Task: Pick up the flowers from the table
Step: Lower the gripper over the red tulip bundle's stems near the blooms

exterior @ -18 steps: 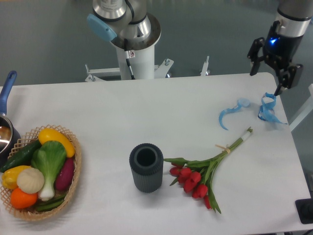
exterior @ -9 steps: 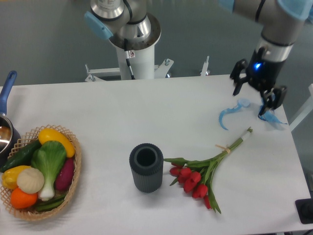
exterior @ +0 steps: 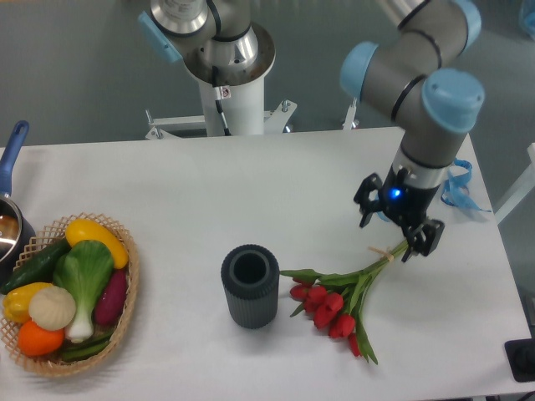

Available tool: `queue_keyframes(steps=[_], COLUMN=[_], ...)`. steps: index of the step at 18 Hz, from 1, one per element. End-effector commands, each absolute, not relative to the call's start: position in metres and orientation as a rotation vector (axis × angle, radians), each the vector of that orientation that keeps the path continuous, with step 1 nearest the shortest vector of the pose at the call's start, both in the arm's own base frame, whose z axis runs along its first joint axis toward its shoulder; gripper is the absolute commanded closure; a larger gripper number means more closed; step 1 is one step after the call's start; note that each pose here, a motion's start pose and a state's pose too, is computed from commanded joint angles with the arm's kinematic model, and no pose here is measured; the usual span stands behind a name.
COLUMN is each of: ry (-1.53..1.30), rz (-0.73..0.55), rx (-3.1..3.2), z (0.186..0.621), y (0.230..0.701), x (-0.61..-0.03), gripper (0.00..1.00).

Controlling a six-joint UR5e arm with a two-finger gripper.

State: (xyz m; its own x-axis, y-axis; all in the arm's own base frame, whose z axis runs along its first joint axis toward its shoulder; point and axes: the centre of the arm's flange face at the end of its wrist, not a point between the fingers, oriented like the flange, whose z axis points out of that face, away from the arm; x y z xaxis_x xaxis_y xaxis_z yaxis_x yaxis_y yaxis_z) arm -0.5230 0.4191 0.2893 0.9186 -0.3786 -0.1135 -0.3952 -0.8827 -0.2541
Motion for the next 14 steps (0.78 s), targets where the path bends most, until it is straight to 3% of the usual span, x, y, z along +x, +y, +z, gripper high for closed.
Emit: queue_keyframes(steps=[14], ry=[0.573], rz=[-0.054], rx=[-2.909], z=[0.203], y=[0.414], x=[-0.526], gripper=[0.00])
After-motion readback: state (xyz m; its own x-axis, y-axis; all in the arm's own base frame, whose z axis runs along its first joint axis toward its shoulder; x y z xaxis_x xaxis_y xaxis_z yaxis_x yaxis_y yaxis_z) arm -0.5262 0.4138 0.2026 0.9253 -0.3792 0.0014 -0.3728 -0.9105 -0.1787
